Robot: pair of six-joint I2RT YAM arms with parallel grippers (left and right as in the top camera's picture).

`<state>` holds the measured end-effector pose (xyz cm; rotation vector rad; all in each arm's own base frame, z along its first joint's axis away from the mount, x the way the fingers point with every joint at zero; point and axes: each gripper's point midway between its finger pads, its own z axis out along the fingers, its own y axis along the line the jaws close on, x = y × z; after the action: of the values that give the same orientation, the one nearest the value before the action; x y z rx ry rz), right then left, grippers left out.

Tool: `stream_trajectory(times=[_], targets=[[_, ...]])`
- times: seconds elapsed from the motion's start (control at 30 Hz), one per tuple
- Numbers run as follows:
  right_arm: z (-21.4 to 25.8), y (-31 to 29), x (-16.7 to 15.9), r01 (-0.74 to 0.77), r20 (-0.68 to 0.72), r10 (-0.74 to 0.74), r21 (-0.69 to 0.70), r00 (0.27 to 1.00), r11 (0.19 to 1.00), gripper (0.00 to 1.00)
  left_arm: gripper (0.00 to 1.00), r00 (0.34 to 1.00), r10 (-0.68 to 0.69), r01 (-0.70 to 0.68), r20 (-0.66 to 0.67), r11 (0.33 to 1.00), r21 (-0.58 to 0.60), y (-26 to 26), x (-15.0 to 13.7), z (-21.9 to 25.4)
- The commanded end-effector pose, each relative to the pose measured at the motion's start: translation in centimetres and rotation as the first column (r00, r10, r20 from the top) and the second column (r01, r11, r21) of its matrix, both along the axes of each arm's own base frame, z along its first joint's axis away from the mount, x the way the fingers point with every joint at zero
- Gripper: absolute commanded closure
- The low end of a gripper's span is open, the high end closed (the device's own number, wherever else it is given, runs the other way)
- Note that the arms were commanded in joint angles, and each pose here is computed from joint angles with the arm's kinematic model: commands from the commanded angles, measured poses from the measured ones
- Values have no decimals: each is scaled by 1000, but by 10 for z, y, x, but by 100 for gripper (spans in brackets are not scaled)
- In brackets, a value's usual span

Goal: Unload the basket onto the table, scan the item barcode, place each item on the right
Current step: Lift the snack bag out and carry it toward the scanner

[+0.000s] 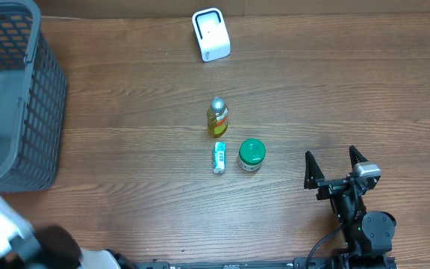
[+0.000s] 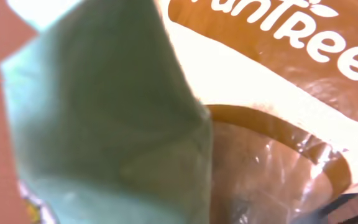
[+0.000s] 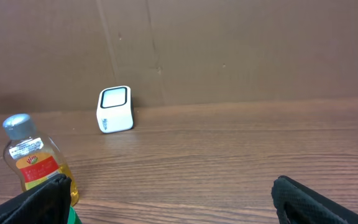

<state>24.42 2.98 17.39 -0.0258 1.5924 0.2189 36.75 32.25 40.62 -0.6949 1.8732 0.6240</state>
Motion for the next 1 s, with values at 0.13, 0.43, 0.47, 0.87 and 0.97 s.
stream_trajectory(times=[0.13, 0.43, 0.47, 0.87, 0.97], targets=[[-3, -1, 0, 9, 0, -9, 0, 1000, 1000, 0, 68, 942, -240, 274, 234, 953, -127, -131, 3, 60], [-3, -1, 0, 9, 1, -9, 0, 1000, 1000, 0, 64, 810, -582, 495, -69, 741, -454, -315, 9, -54], [-3, -1, 0, 9, 1, -9, 0, 1000, 1000, 0, 63, 782, -613, 494, -116, 722, -484, -329, 8, -75], [-3, -1, 0, 9, 1, -9, 0, 1000, 1000, 0, 61, 623, -617, 290, -482, 754, -590, -382, -11, -295], [-3, -1, 0, 9, 1, -9, 0, 1000, 1000, 0, 59, 597, -614, 251, -515, 753, -608, -391, -13, -328]])
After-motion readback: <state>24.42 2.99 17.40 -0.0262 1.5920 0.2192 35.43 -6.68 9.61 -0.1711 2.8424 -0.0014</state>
